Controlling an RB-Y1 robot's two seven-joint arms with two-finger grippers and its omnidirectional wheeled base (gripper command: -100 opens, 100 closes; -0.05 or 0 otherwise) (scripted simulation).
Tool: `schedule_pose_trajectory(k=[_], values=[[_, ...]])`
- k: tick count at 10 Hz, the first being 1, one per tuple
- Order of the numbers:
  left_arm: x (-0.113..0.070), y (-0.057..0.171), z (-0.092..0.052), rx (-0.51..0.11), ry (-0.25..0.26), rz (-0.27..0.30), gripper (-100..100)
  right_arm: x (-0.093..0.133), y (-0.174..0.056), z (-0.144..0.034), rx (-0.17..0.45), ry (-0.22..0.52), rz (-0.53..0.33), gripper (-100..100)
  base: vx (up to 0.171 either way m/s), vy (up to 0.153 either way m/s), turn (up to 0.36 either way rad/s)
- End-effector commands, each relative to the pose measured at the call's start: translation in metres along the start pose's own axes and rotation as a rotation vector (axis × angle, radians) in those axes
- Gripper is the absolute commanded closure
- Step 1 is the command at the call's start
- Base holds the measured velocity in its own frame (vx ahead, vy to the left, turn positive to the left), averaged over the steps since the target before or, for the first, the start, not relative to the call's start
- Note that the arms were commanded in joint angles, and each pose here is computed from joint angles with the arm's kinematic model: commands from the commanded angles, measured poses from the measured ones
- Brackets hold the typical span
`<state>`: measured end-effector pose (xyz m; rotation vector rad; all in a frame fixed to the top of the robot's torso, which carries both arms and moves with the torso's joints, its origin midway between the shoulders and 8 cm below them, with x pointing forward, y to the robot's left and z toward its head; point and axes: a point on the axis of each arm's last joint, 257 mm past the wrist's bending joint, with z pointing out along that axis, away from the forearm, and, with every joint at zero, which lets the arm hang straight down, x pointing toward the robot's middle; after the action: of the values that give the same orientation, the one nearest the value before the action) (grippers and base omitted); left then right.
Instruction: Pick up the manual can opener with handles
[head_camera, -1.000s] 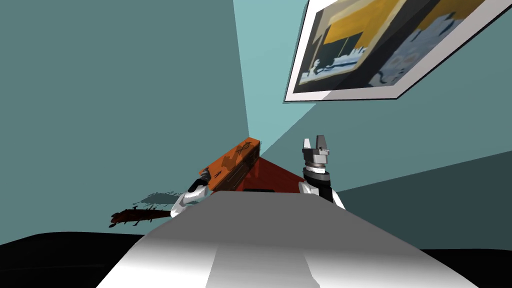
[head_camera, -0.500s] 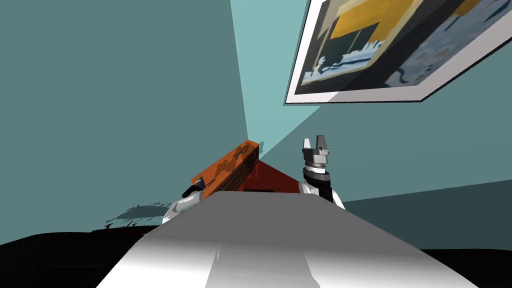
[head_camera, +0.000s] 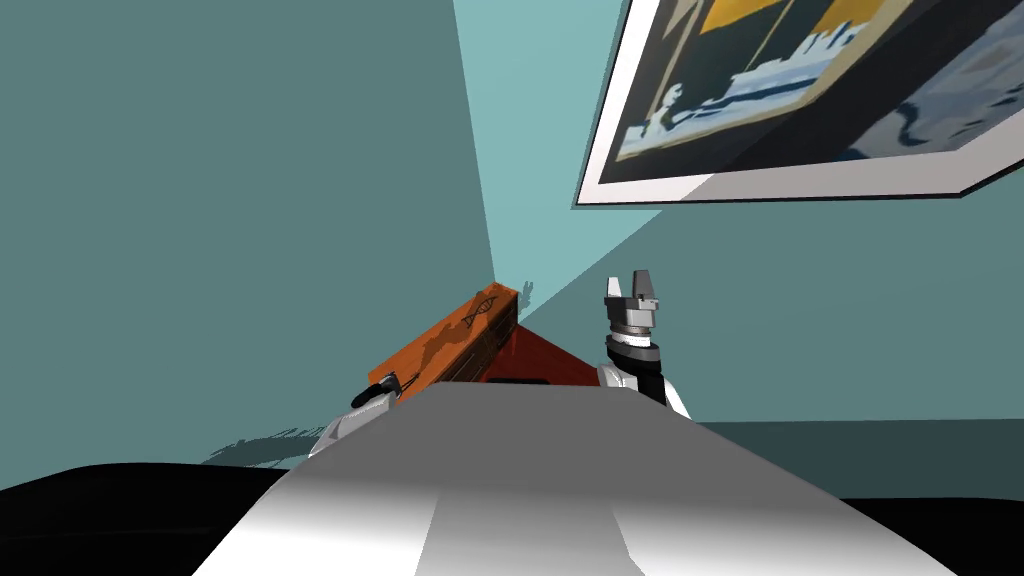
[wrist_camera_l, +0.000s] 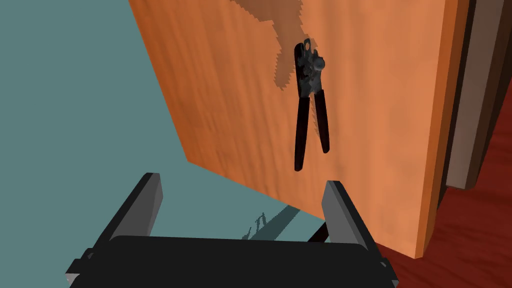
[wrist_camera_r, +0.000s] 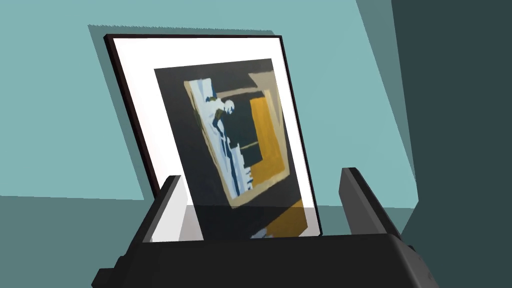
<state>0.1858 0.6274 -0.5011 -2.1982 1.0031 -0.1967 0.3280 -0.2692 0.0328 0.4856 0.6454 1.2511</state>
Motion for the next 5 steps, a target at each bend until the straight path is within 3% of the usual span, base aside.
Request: schedule_pose_trajectory(k=[1, 2, 3, 4, 5], values=[[-0.025, 0.030, 0.000, -0.073, -0.044, -0.039, -100, 0.000, 0.000, 0.000, 0.000, 0.000, 0.000, 0, 0.308, -0.040, 0.044], [-0.027, 0.034, 0.001, -0.082, -0.048, -0.040, -100, 0.000, 0.000, 0.000, 0.000, 0.000, 0.000, 0, 0.215, -0.032, 0.018], [-0.042, 0.051, 0.000, -0.122, -0.073, -0.062, -100, 0.000, 0.000, 0.000, 0.000, 0.000, 0.000, 0, 0.163, -0.026, 0.011], [-0.043, 0.053, 0.000, -0.126, -0.075, -0.063, -100, 0.000, 0.000, 0.000, 0.000, 0.000, 0.000, 0, 0.103, -0.019, 0.014], [-0.056, 0.069, -0.002, -0.163, -0.098, -0.084, -100, 0.000, 0.000, 0.000, 0.000, 0.000, 0.000, 0, 0.129, -0.009, 0.018]])
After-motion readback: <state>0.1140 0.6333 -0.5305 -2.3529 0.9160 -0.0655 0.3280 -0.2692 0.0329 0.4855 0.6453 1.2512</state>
